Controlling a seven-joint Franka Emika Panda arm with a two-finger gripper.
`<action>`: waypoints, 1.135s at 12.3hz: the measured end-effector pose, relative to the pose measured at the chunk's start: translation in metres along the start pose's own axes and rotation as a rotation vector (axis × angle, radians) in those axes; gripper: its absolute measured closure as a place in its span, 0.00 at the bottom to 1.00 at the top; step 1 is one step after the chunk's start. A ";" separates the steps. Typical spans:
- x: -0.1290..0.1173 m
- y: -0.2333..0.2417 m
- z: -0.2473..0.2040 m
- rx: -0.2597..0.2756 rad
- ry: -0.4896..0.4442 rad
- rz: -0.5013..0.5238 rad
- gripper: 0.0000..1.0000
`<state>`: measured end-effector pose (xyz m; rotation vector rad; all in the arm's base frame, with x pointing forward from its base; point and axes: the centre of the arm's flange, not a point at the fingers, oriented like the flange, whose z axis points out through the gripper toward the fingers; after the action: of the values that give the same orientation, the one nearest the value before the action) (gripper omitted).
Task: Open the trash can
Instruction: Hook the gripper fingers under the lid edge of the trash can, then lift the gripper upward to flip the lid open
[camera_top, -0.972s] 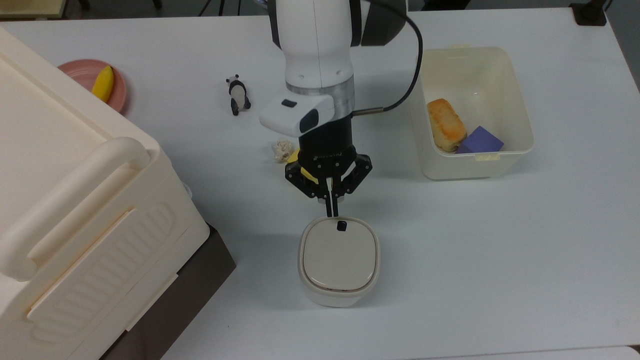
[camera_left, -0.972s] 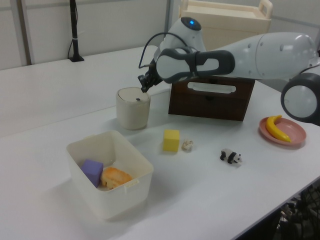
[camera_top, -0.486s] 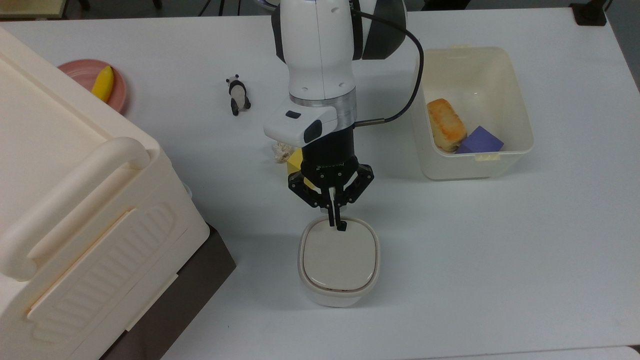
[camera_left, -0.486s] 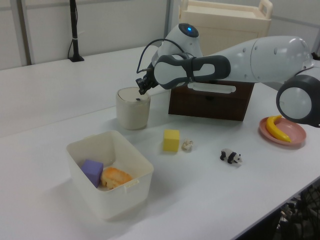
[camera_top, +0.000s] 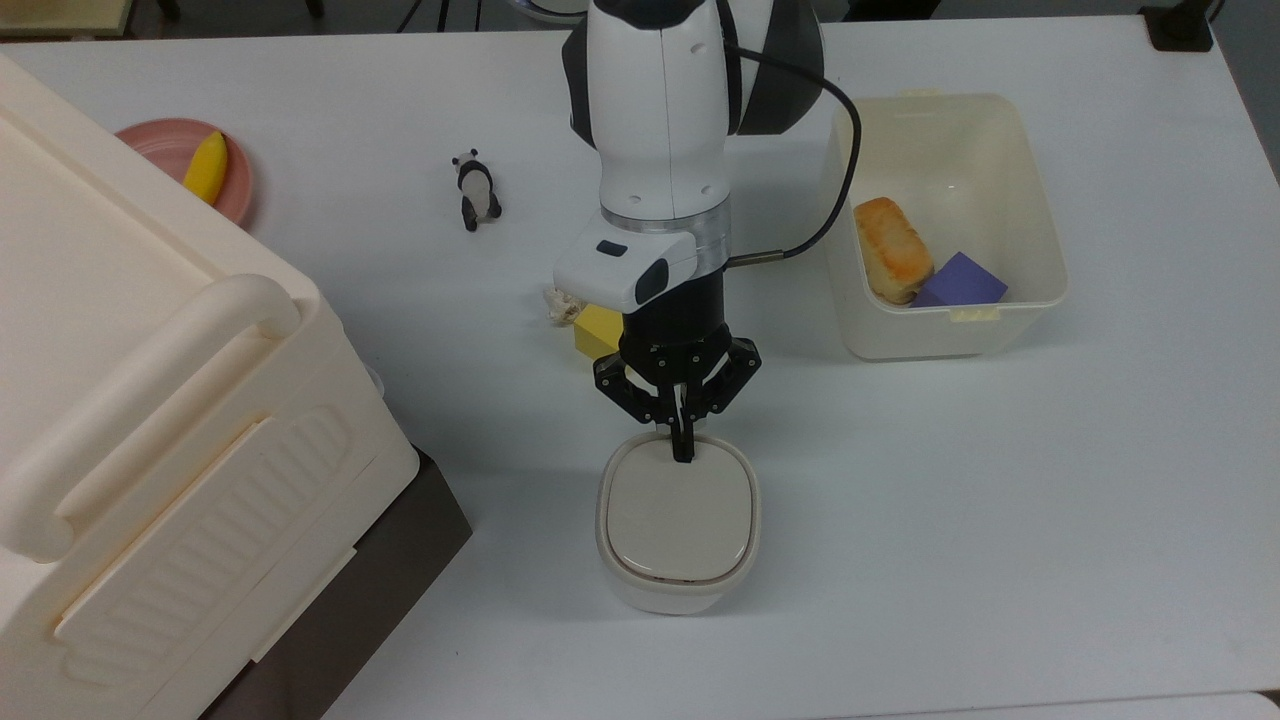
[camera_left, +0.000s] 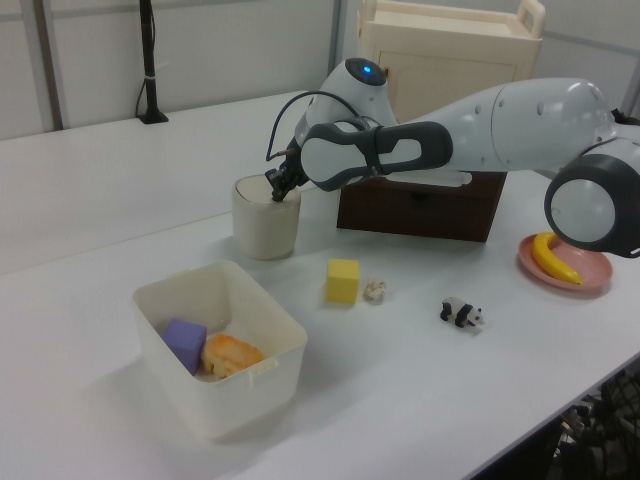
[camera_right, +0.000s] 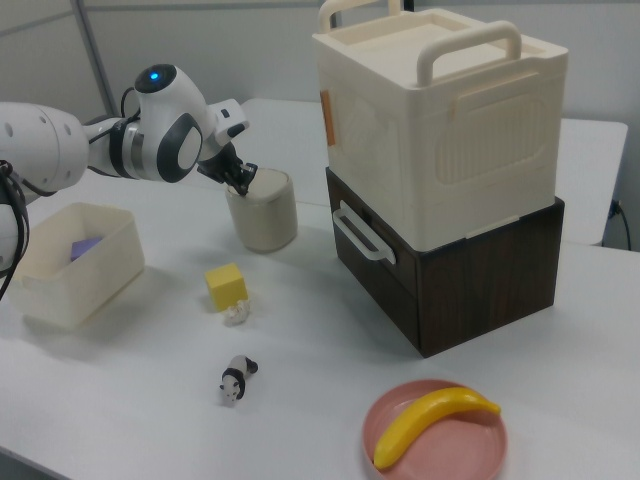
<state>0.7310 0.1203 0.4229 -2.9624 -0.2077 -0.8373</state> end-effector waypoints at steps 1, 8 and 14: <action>0.000 0.000 0.000 -0.002 0.000 -0.004 0.93; 0.025 -0.003 -0.028 -0.010 0.081 -0.022 0.92; 0.027 -0.013 -0.159 -0.007 -0.159 0.010 0.57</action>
<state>0.6697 0.1213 0.5731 -3.0347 -0.1969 -0.6031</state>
